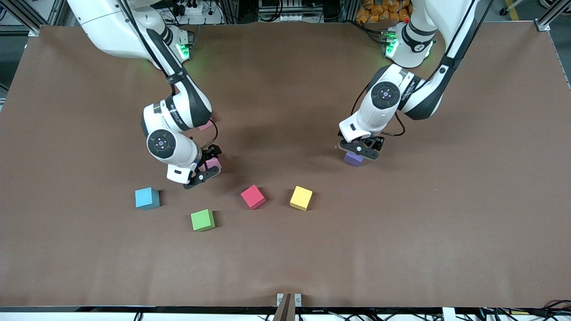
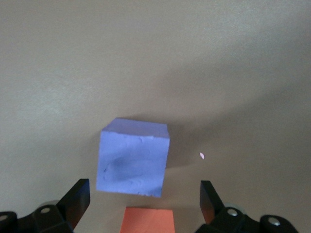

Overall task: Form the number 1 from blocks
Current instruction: 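Carry the pink cube to the table center and release it with the right gripper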

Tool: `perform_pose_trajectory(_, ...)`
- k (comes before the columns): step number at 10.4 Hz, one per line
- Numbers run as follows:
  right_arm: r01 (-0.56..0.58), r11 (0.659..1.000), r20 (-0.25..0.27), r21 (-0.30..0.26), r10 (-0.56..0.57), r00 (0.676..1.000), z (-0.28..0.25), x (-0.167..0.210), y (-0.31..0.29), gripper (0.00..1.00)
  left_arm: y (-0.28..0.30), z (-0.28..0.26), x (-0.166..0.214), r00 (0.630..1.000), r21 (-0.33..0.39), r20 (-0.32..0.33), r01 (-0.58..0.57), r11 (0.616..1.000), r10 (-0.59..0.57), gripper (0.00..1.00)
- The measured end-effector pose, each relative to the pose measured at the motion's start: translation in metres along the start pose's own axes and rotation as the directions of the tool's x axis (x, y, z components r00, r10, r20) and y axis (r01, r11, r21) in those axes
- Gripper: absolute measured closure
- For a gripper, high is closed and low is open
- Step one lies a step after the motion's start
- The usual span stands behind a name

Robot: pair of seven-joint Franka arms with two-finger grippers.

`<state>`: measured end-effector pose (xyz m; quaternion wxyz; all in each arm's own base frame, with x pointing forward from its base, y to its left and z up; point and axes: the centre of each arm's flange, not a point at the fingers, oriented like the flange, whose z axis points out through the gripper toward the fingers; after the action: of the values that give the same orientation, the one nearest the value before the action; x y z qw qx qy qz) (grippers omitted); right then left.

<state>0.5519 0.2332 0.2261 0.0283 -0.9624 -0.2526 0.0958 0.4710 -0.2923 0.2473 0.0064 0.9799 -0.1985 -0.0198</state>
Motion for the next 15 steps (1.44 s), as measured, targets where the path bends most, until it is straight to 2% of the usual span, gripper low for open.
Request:
perform_pose_trajectory(4, 0.008, 1.0, 0.023, 0.002, -0.008, 1.0, 0.015, 0.0, -0.005, 0.01, 0.004, 0.018, 0.017, 1.0, -0.01, 0.012, -0.013, 1.0, 0.013, 0.0)
perform_pose_trajectory(5, 0.007, 1.0, 0.03, 0.004, -0.007, 1.0, 0.021, -0.001, -0.005, 0.07, 0.003, 0.023, 0.017, 1.0, -0.006, 0.019, -0.019, 1.0, 0.019, 0.0)
perform_pose_trajectory(6, 0.006, 1.0, 0.035, 0.004, -0.006, 0.999, 0.024, -0.002, -0.004, 0.08, 0.001, 0.026, 0.017, 0.999, 0.001, 0.023, -0.026, 1.0, 0.026, 0.0)
perform_pose_trajectory(8, -0.033, 0.999, 0.033, 0.002, 0.032, 0.999, 0.023, -0.001, 0.0, 0.38, -0.005, 0.027, 0.019, 0.999, 0.014, 0.019, -0.03, 0.999, 0.03, 0.0)
perform_pose_trajectory(11, -0.165, 0.986, 0.017, -0.004, 0.165, 0.986, 0.007, 0.002, -0.016, 0.41, -0.008, 0.026, 0.021, 1.0, 0.014, 0.016, -0.021, 1.0, 0.021, 0.0)
perform_pose_trajectory(15, -0.362, 0.932, -0.015, -0.033, 0.361, 0.932, -0.01, 0.0, -0.139, 0.44, -0.011, 0.023, 0.025, 1.0, 0.013, 0.008, -0.013, 1.0, 0.013, 0.0)
